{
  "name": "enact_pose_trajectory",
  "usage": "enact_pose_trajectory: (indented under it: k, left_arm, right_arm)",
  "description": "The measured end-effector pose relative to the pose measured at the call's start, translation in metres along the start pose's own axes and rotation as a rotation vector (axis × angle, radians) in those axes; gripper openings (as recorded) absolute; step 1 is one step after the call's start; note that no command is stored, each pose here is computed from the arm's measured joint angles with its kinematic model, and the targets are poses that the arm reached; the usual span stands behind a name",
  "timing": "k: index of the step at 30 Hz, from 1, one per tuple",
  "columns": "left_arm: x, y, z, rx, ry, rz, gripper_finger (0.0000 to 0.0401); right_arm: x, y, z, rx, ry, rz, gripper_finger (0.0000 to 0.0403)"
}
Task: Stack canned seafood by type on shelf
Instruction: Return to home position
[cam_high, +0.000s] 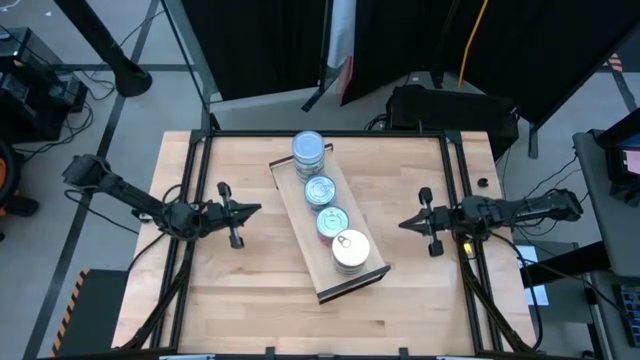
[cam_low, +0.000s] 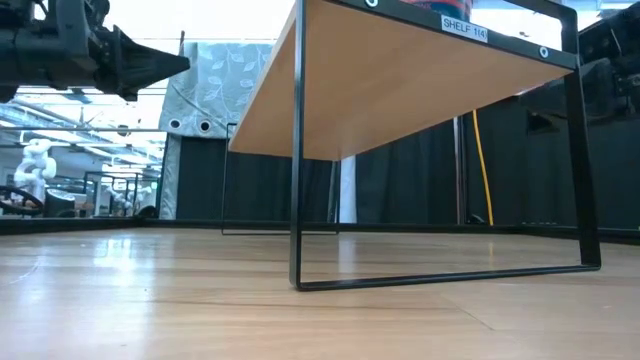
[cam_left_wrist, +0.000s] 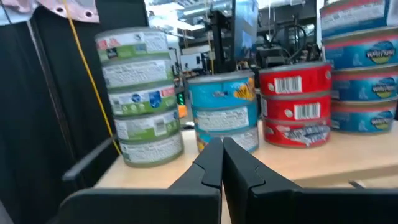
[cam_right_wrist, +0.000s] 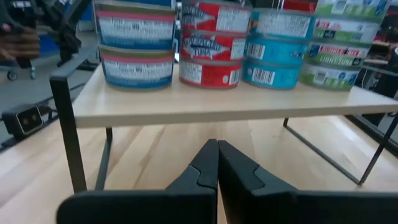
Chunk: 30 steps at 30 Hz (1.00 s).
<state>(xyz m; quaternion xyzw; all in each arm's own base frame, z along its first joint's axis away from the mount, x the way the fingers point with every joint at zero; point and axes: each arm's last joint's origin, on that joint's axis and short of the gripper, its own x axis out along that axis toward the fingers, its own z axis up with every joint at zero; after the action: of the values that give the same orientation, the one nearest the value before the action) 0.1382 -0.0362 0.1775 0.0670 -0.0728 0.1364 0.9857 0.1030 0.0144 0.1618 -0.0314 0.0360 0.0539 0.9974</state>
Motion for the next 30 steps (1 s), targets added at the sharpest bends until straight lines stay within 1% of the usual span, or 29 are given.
enact_pose_trajectory:
  k: [2, 6, 8, 12, 18, 22, 25, 28, 30]
  left_arm:
    - [-0.001, 0.001, 0.001, 0.008, -0.003, -0.007, 0.0002]
    - [-0.003, 0.002, -0.003, 0.013, 0.042, -0.028, 0.0002]
    - [-0.004, 0.002, -0.004, 0.01, 0.06, -0.046, 0.0002]
    - [-0.006, 0.002, -0.002, 0.008, 0.041, -0.112, 0.0002]
    - [-0.006, 0.01, 0.0, 0.034, 0.027, -0.107, 0.0002]
    - [-0.007, 0.017, 0.004, 0.043, -0.022, -0.145, 0.0002]
    - [-0.009, 0.024, 0.005, 0.051, -0.016, -0.117, 0.0002]
    - [-0.012, 0.028, 0.006, 0.03, -0.03, -0.165, 0.0002]
    - [-0.014, 0.03, 0.004, 0.013, -0.016, -0.18, 0.0002]
  right_arm:
    - [-0.001, 0.0, 0.002, 0.003, -0.02, -0.001, 0.0]
    - [-0.003, 0.0, 0.003, 0.008, -0.04, 0.002, 0.0]
    - [-0.003, 0.0, 0.003, 0.004, -0.04, 0.022, 0.0]
    - [-0.003, 0.001, 0.003, 0.004, -0.043, 0.032, 0.0]
    - [-0.003, 0.001, 0.003, 0.013, -0.041, 0.044, 0.0]
    - [-0.003, 0.001, 0.003, 0.016, -0.04, 0.045, 0.0]
    - [-0.003, 0.001, 0.003, 0.019, -0.04, 0.045, 0.0]
    - [-0.003, 0.001, 0.003, 0.027, -0.039, 0.047, 0.0]
    - [-0.003, 0.001, 0.003, 0.031, -0.039, 0.047, 0.0]
